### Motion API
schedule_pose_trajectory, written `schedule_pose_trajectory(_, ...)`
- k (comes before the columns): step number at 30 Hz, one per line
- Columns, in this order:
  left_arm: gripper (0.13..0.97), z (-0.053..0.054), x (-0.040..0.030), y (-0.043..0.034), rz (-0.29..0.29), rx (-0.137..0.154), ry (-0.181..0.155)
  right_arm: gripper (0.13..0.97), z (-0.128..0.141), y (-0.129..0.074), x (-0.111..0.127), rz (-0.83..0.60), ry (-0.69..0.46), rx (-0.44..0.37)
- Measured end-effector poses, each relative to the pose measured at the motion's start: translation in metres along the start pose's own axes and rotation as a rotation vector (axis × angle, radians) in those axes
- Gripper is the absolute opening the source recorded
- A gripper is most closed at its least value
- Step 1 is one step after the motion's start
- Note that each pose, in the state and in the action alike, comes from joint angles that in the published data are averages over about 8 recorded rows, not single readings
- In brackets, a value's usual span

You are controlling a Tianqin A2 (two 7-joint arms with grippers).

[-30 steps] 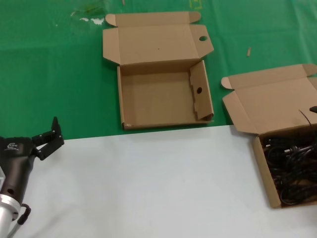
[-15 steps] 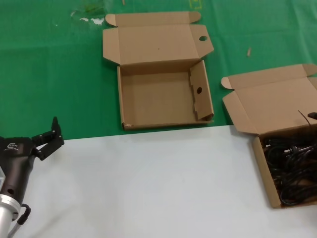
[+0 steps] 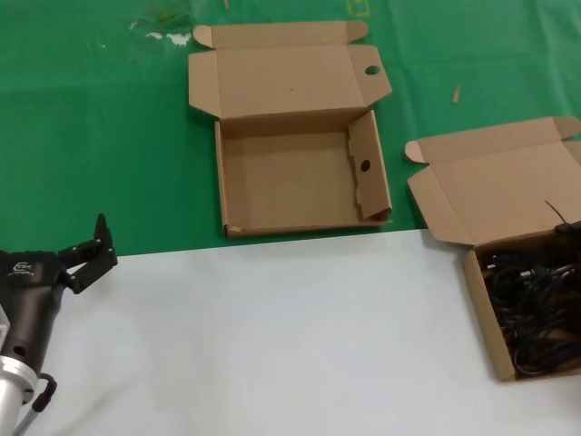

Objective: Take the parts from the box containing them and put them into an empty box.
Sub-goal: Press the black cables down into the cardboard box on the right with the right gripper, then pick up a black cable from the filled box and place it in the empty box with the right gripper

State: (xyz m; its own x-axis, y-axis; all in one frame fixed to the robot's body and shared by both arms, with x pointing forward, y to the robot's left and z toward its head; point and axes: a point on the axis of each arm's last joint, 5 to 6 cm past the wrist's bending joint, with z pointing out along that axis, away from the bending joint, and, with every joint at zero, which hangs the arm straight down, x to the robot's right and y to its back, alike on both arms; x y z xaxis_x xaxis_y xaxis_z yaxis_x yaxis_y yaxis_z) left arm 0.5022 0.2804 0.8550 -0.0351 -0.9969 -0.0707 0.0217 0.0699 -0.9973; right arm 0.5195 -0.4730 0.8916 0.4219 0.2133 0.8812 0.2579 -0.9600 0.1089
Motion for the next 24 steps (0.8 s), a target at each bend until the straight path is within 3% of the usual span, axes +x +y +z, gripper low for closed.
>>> schedule_pose_trajectory(12,0.966,0.0,0.0,0.0,0.0,0.0,0.0,0.286,-0.004,0.002,0.0,0.015,-0.004,-0.018)
schedule_pose_trajectory(24,0.966,0.0,0.0,0.0,0.0,0.0,0.0,0.219,-0.013,-0.008,0.016,0.034,0.042,-0.004)
